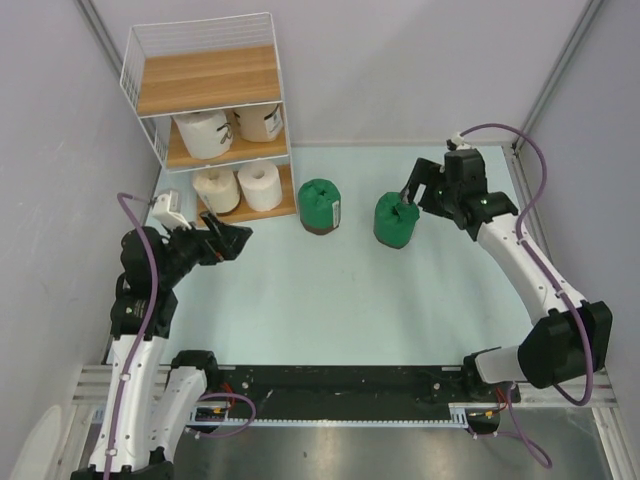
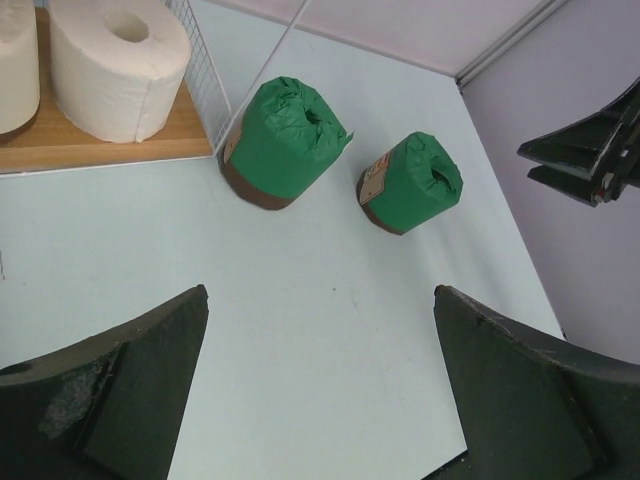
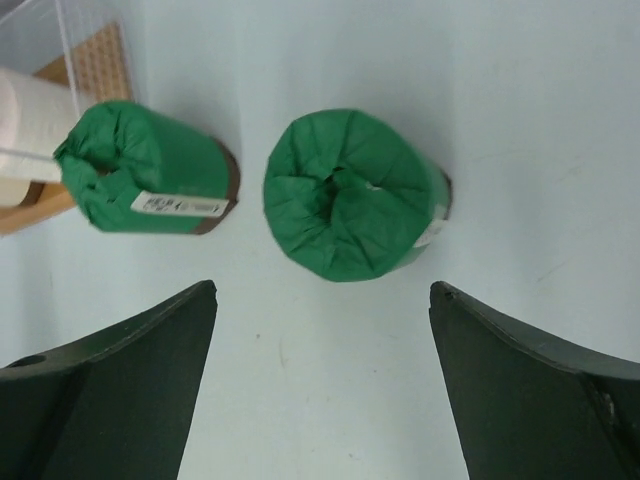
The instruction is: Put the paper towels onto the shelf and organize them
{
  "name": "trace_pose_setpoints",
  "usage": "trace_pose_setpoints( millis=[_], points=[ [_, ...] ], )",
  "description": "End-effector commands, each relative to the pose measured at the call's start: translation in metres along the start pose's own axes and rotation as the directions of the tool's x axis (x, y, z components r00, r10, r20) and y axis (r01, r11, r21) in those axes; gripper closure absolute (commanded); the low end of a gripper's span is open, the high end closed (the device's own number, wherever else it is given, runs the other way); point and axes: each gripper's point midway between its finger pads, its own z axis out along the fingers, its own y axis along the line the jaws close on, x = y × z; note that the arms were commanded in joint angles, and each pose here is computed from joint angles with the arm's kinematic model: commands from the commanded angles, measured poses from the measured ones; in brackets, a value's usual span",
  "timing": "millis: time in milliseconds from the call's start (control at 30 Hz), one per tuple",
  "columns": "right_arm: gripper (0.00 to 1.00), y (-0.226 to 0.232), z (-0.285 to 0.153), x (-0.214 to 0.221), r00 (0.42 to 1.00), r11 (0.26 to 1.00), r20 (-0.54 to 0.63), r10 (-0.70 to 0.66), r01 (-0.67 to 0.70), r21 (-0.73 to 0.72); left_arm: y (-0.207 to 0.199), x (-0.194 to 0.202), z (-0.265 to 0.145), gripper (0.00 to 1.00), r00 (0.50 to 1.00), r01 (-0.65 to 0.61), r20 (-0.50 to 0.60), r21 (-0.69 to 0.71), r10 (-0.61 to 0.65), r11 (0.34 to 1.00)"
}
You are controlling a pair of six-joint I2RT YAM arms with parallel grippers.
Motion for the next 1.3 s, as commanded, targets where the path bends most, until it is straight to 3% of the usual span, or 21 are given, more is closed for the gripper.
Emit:
trace_pose_setpoints(
  millis=[0,67,267,367,533,700,767,867,1033,1067,1133,1267],
  points=[
    [0.08,0.07,-0.012,-0.003,0.997,0.942,0.003,-0.072,0.069,-0.329,0.001,0.002,-0.004,0.0,1.0,-0.015,-0.005,-0.011,0.015,1.0],
    [0.09,0.074,-0.008,-0.009,0.997,0.943,0.032,-0.064,0.071,-0.324,0.002,0.002,-0.003,0.0,1.0,-0.015,-0.007,-0.014,0.015,1.0],
    [0.11,0.04,0.029,0.027,0.991,0.986,-0.119,-0.059,0.039,-0.165,0.004,0.005,-0.003,0.0,1.0,-0.008,-0.01,-0.021,0.008,1.0],
    [0.11,0.061,0.031,0.048,0.978,0.967,-0.16,-0.134,0.094,-0.237,0.008,0.006,-0.003,0.0,1.0,-0.02,-0.013,-0.037,0.019,0.999],
    [0.06,0.161,0.015,0.052,0.961,0.791,0.015,-0.275,0.235,-0.565,0.012,0.007,0.001,0.0,1.0,-0.003,-0.011,-0.047,0.003,0.999],
    [0.06,0.22,0.024,0.029,0.979,0.68,0.148,-0.143,0.206,-0.703,0.011,0.009,0.005,0.0,1.0,0.02,-0.013,-0.035,-0.021,0.999],
    [0.07,0.235,0.026,0.015,0.969,0.664,0.227,-0.098,0.233,-0.711,0.01,0.006,0.004,0.0,1.0,0.011,-0.007,-0.037,-0.011,0.999],
    [0.06,0.243,0.055,0.005,0.937,0.7,0.323,-0.132,0.318,-0.64,0.012,0.005,0.004,0.0,1.0,0.002,-0.007,-0.047,-0.002,0.999],
    [0.09,0.271,0.091,0.02,0.843,0.616,0.475,-0.253,0.519,-0.592,0.016,0.008,0.008,0.0,1.0,0.001,-0.016,-0.048,-0.001,0.999],
    [0.09,0.282,0.088,0.007,0.827,0.606,0.507,-0.241,0.536,-0.587,0.015,0.007,0.009,0.0,1.0,-0.002,-0.011,-0.044,0.002,0.999],
    [0.14,0.288,0.109,0.016,0.82,0.599,0.502,-0.273,0.554,-0.579,0.017,0.008,0.012,0.0,1.0,0.002,-0.016,-0.045,-0.002,0.999],
    [0.34,0.304,0.124,0.016,0.803,0.575,0.529,-0.275,0.578,-0.579,0.019,0.01,0.016,0.0,1.0,-0.003,-0.027,-0.045,0.002,0.999]
  ],
)
